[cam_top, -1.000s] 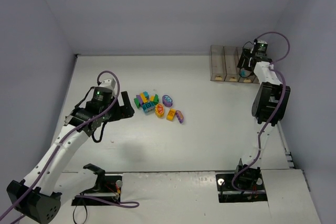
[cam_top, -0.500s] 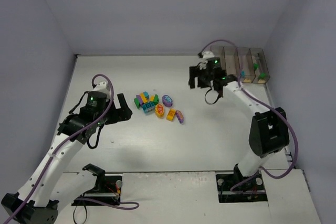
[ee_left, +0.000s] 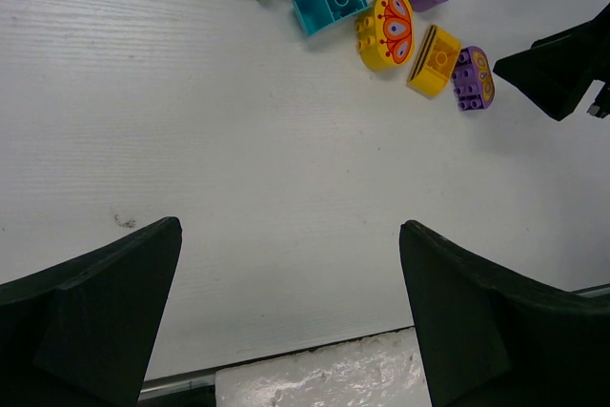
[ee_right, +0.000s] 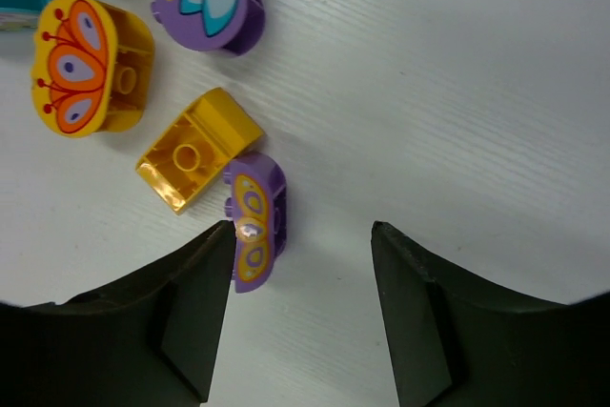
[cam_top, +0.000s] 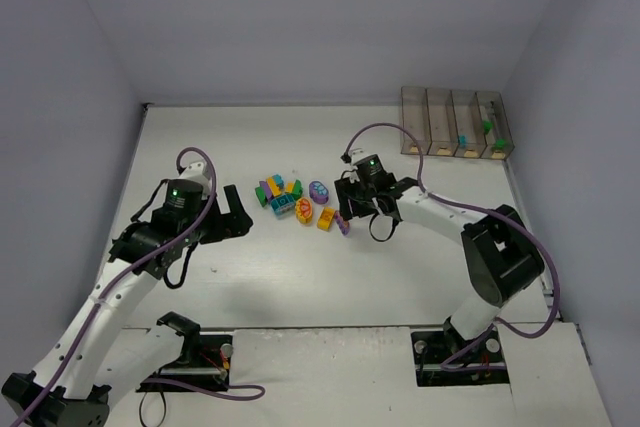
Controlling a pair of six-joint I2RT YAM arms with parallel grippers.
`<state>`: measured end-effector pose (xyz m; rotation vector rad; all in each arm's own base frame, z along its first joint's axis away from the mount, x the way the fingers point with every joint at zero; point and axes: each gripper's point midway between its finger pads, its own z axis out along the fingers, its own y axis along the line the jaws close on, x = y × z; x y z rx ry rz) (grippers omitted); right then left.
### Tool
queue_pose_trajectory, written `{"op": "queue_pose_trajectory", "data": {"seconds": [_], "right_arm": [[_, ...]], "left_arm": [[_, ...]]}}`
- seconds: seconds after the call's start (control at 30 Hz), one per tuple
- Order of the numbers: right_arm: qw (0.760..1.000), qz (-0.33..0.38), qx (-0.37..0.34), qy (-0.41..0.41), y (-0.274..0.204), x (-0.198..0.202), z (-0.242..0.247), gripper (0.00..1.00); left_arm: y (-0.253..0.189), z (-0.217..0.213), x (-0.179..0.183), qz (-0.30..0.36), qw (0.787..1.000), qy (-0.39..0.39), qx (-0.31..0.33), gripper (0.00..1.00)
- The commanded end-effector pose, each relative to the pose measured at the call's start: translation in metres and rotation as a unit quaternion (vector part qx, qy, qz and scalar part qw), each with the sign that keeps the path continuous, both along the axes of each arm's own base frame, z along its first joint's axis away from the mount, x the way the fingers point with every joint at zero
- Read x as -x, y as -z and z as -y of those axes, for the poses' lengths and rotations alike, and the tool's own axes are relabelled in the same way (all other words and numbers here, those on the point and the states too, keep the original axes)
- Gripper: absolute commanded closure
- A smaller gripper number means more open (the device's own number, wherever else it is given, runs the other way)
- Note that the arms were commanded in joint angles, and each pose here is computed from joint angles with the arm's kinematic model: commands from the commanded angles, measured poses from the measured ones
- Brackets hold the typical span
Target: Sort the legos into containers by color
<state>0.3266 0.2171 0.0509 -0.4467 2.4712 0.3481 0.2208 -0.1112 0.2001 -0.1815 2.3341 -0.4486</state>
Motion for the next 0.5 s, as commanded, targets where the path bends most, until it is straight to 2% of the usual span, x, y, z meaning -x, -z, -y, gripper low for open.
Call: {"op": "queue_pose_trajectory", "data": {"seconds": [0.0,0.17,0.47], "right_arm": [[0.999,0.04,-0.026,-0.01,-0.015,-0.009,-0.024,0.45],[0.998,0.047,-0.043,-0.02,-0.018,-0.006,-0.035,0.48],[1.0,0.021,-0.012,-0.018,0.013,-0.002,-0.029,0.5]], "left_arm": [[-0.012,0.004,-0.004,0.016,1.0,0.001,0.017,0.1],[-0.012,0.005,-0.006,0.014,1.0,0.001,0.017,0.1],[-0.009,0.007,-0.008,0.009,1.0,0.002,0.015,0.1]]}}
